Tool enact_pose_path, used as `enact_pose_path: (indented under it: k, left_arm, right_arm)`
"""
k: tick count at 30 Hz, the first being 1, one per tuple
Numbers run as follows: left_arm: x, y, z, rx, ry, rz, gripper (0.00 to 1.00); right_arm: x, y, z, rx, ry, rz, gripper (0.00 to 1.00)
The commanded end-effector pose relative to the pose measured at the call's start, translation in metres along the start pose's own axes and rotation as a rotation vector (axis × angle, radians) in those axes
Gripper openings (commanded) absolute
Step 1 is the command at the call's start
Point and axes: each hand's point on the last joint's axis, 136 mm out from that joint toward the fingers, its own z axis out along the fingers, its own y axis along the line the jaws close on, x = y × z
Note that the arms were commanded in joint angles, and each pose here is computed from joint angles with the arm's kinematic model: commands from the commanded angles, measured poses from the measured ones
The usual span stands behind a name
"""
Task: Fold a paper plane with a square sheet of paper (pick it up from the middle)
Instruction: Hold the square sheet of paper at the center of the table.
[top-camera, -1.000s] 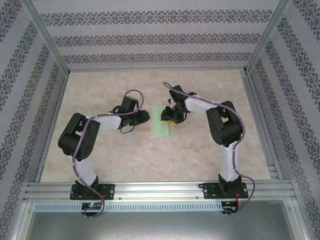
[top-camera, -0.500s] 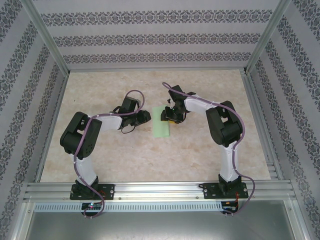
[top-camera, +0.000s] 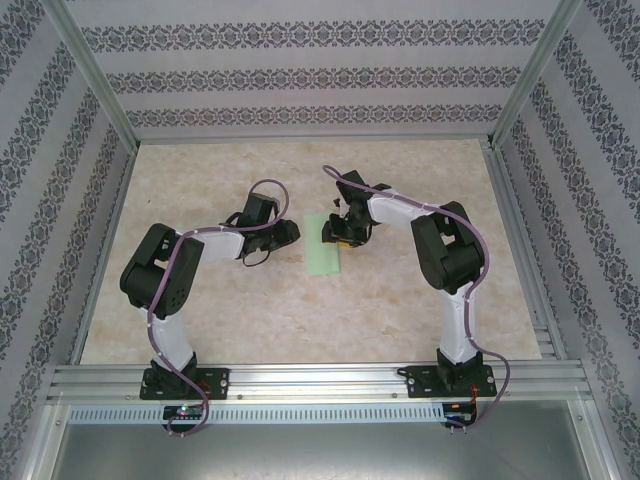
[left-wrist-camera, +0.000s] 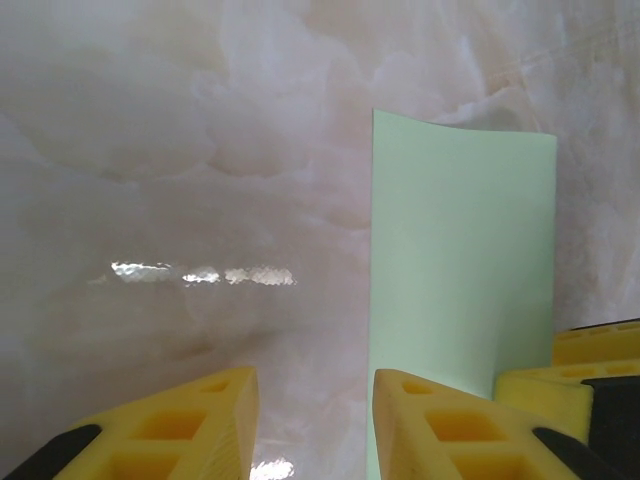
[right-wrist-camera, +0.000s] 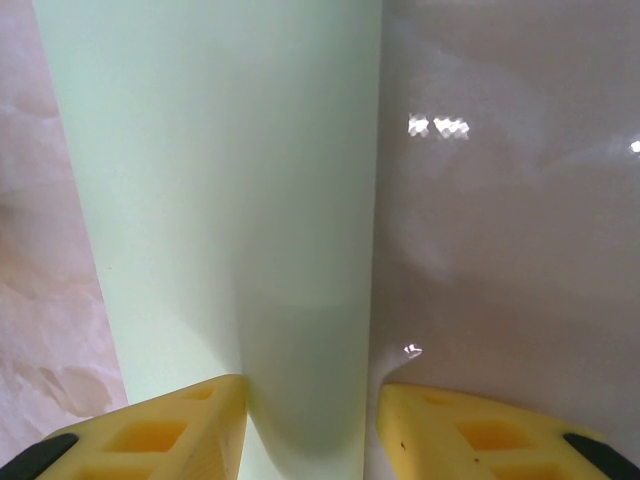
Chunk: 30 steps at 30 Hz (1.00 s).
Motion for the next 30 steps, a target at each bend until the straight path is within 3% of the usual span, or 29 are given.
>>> enact_pose_path:
  k: [1,30]
  left_arm:
    - [-0.001,0.001,-0.006,-0.019,-0.02,-0.006,0.36]
    - [0.005,-0.016,0.003,0.069,0.019,0.008,0.34]
  right_arm:
    - [0.048,-0.085,0.049,0.286,0.161,0.052,0.44]
    - [0.052,-0.098,0.052,0.318,0.174,0.088,0.45]
